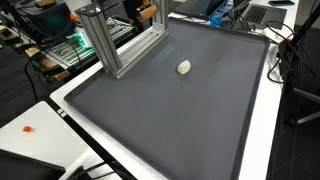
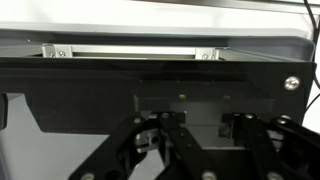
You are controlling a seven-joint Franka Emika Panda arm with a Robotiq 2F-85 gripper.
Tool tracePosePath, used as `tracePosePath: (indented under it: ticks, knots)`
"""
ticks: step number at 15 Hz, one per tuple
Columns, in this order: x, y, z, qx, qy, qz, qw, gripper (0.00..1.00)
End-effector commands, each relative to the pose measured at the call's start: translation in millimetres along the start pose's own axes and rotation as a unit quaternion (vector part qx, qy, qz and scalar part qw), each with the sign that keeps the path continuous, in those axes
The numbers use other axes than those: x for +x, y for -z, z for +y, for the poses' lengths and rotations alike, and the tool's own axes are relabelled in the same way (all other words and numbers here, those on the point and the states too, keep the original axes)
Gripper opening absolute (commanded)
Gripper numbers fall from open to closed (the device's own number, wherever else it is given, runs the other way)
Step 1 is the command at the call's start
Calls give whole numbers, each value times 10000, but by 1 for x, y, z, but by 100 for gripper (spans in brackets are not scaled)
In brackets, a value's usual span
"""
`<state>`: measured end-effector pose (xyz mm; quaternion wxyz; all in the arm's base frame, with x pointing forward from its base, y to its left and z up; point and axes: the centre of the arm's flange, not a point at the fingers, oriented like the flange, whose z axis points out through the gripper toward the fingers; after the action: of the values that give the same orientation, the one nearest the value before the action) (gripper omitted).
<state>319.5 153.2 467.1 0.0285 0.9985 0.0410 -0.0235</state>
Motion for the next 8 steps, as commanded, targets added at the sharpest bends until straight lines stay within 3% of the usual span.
tracePosePath:
  ticks: [1,8]
  knots:
    - [-2,8,8,-112,79,-126,9998,22]
    - [14,36,13,-103,165,125,9997,22]
